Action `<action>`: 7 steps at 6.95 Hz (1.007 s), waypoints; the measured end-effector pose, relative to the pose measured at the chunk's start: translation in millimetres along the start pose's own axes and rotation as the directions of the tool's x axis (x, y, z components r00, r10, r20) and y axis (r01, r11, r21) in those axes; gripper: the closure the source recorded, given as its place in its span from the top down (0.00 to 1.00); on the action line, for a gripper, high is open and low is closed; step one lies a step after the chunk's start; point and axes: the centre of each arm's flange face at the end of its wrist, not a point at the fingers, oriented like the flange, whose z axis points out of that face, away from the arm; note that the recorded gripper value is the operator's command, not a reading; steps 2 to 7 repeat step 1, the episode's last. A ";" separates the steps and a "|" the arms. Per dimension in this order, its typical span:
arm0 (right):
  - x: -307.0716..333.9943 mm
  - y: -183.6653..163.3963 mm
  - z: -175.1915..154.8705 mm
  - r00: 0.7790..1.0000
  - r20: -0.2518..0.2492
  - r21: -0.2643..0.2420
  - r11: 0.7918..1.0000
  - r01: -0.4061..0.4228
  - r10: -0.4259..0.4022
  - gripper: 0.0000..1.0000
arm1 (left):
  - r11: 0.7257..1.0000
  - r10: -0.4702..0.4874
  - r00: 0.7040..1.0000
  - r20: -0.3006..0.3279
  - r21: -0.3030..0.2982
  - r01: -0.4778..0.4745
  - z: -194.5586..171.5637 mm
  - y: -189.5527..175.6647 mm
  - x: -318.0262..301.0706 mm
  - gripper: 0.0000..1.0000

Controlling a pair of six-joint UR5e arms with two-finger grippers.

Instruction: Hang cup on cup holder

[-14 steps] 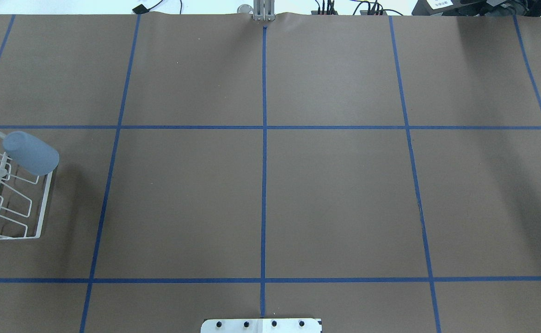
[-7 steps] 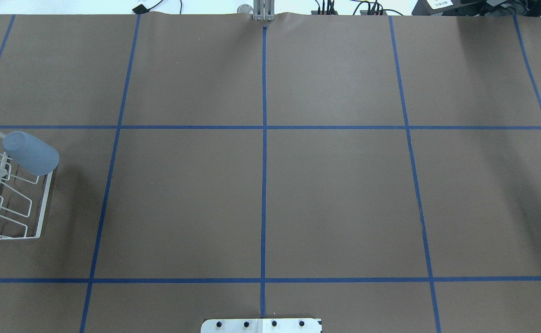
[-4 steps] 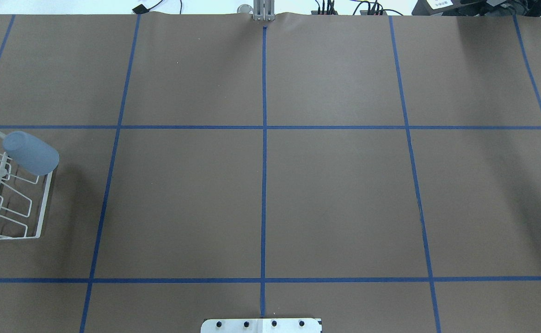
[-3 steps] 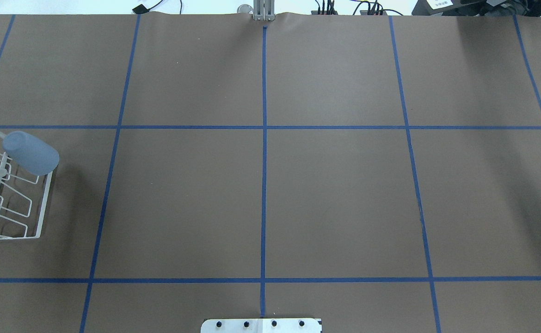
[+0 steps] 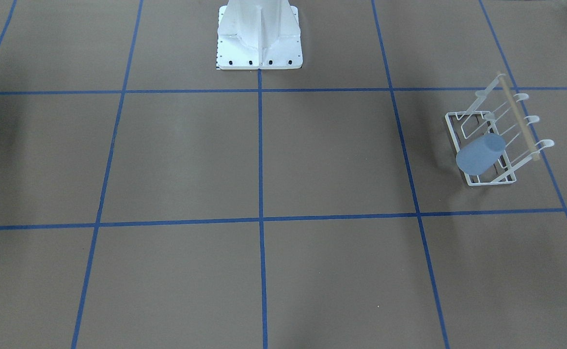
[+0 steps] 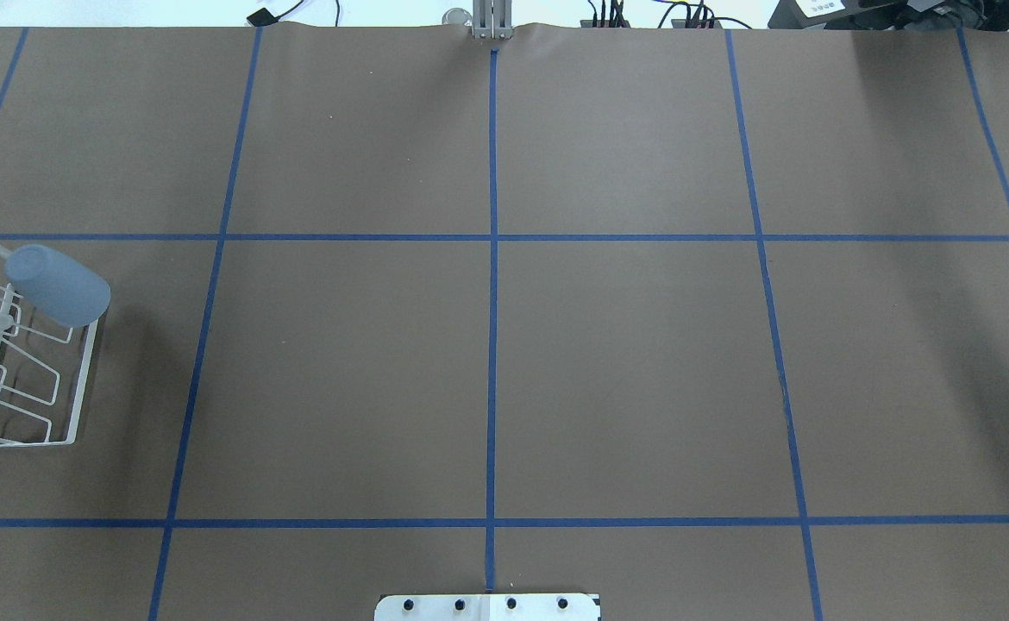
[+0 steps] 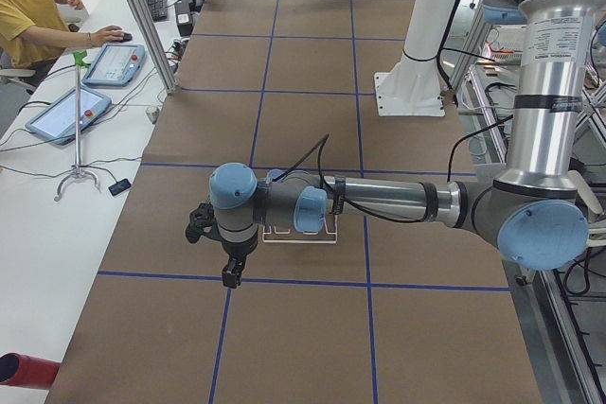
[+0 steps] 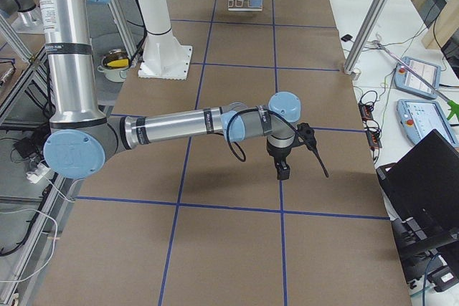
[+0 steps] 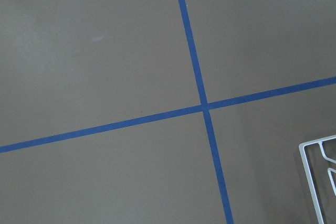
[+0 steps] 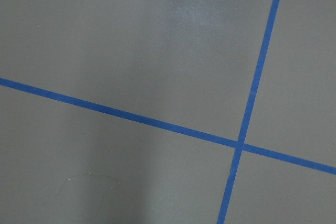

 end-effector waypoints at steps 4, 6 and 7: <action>0.2 0.3 0.2 1.000 0.000 0.000 1.000 0.000 0.000 1.00 | 1.000 0.000 1.000 0.000 0.000 0.000 0.1 0.4 -0.1 0.98; 0.2 0.3 0.2 1.000 0.000 0.000 1.000 0.000 0.000 1.00 | 1.000 0.000 1.000 0.000 0.000 0.000 0.1 0.4 -0.1 0.98; 0.2 0.3 0.2 1.000 0.000 0.000 1.000 0.000 0.000 1.00 | 1.000 0.000 1.000 0.000 0.000 0.000 0.1 0.4 -0.1 0.98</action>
